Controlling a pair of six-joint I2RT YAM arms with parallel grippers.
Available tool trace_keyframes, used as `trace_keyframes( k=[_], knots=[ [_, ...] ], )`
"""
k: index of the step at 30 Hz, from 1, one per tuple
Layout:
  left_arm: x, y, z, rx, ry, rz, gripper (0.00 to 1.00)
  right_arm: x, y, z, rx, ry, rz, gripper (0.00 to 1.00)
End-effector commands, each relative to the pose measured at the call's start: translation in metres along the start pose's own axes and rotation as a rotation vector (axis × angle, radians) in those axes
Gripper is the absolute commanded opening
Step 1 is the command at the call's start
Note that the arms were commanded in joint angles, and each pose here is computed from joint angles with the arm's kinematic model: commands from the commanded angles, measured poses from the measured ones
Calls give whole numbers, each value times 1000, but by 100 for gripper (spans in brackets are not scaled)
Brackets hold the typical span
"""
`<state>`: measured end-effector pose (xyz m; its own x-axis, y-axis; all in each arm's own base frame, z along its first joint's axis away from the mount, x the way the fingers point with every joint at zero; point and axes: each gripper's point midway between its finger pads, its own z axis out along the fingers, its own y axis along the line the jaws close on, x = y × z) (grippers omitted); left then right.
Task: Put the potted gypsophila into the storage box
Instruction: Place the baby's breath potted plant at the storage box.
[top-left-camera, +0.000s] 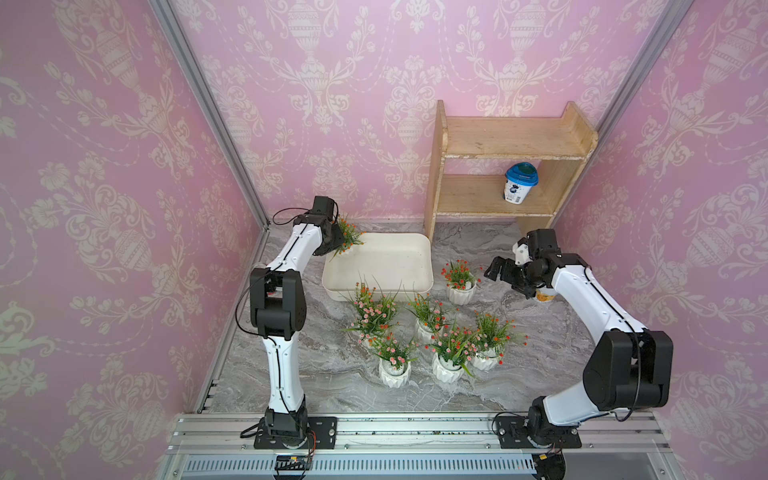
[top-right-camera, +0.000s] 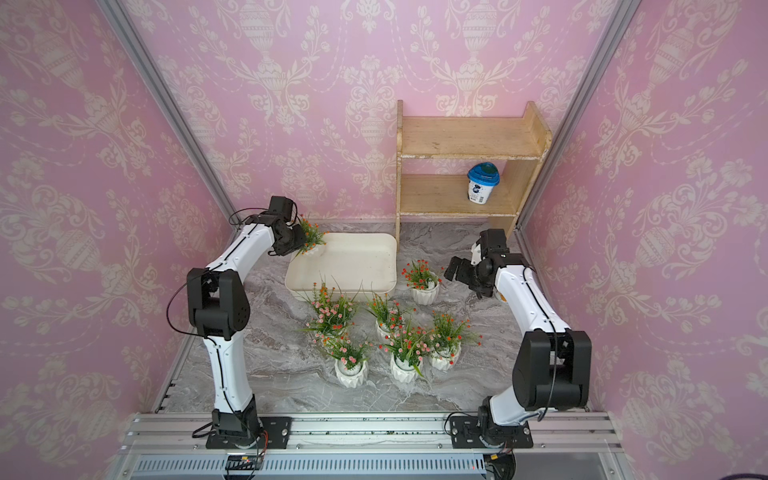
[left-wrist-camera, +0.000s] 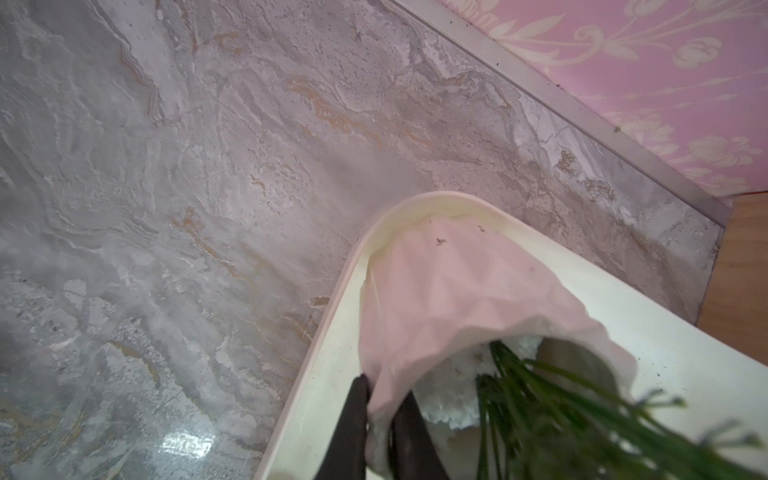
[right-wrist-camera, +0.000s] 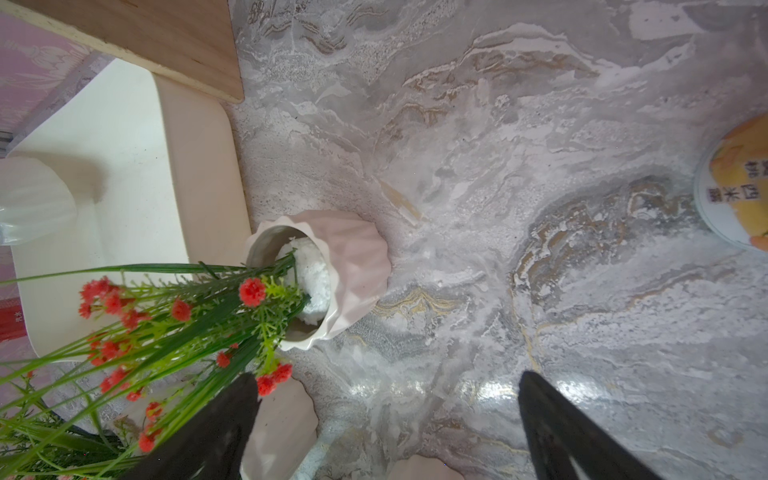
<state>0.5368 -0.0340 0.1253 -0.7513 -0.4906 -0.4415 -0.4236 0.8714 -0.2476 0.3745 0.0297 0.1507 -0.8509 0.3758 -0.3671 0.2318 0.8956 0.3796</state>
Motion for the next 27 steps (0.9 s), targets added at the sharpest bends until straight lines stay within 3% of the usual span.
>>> trace_keyframes(
  k=[1, 11, 22, 27],
  knots=[
    [-13, -11, -2, 21, -36, -25, 0, -1, 0, -3, -7, -10, -21, 100],
    [-10, -10, 8, 12, -25, -30, 1, 0, -1, 2, -6, 0, -17, 100],
    [-13, -8, 15, -8, -38, -36, 19, 1, -2, 4, -3, 5, -16, 100],
    [-15, -7, 18, -14, -45, -42, 22, 2, -2, 4, -6, 4, -13, 100]
  ],
)
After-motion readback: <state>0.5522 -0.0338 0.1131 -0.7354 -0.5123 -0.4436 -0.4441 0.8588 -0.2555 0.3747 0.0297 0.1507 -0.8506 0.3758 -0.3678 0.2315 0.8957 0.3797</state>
